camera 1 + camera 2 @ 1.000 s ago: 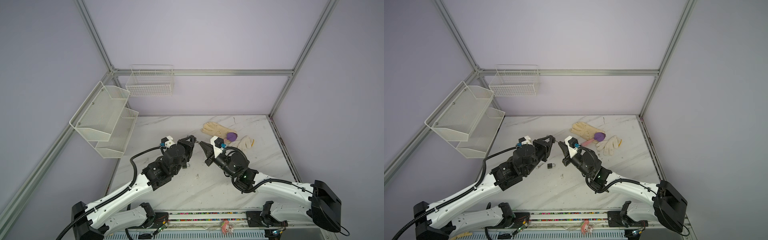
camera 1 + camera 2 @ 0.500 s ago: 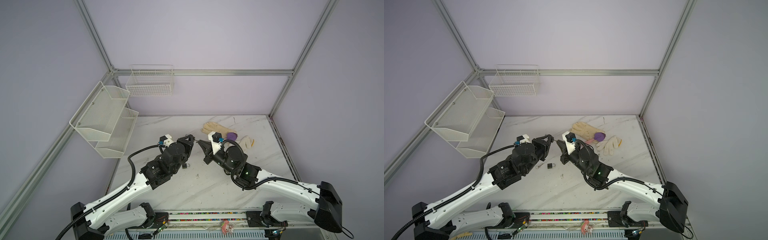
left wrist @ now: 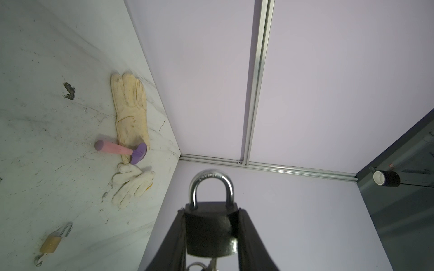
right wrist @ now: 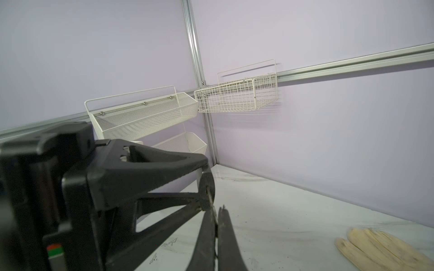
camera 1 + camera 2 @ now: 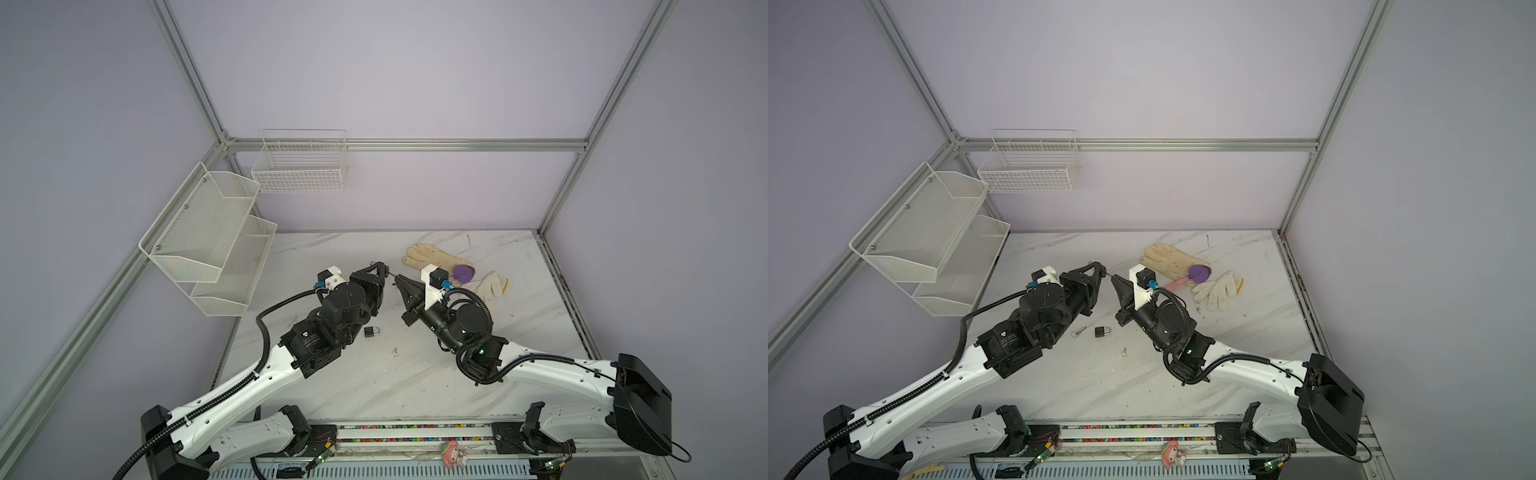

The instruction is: Unlock with the key

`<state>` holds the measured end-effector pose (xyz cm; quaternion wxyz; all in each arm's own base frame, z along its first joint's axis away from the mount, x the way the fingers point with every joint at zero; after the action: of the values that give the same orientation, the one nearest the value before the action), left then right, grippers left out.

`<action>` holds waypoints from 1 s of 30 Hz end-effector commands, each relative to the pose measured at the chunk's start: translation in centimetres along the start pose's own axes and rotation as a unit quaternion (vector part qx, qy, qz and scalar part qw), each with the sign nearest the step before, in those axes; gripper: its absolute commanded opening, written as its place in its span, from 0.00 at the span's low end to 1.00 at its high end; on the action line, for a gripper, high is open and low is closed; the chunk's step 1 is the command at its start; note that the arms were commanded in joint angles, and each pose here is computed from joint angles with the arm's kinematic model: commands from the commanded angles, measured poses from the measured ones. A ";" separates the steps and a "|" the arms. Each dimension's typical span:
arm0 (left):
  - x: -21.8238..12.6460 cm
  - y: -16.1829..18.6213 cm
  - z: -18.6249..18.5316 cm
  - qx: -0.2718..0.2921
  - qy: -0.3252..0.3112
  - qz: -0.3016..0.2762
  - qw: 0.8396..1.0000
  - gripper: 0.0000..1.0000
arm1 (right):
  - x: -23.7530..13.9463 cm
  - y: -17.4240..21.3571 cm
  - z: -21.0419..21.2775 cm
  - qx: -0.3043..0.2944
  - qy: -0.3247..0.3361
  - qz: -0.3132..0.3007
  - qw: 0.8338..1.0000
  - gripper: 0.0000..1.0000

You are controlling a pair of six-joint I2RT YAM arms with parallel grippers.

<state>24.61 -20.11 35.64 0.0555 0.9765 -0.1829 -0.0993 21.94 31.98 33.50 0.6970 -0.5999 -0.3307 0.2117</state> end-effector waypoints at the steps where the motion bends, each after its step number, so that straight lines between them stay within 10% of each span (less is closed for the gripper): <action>1: -1.4 6.6 -1.3 -0.004 0.009 0.208 0.978 0.00 | 0.6 0.9 4.8 0.005 -0.132 0.007 0.991 0.00; 15: -2.0 4.5 0.2 0.143 -0.053 0.145 0.978 0.00 | -0.4 -3.2 3.5 -0.028 -0.096 0.036 0.994 0.00; 30: -2.0 4.1 0.8 0.077 -0.025 0.146 0.986 0.00 | -1.4 -3.5 4.8 0.014 -0.102 0.022 0.994 0.00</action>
<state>24.01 -19.44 35.28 -0.0371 0.9748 -0.1897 -0.1114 20.90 32.29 33.88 0.6715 -0.6322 -0.2830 0.2634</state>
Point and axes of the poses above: each gripper's point midway between its finger pads, its own x axis out along the fingers, its own z axis along the line the jaws close on, y = z × x, the point moved 5 cm from there along -x, back along the fingers, and after that the axes turned 8 degrees about -x, right-handed, at the moved point
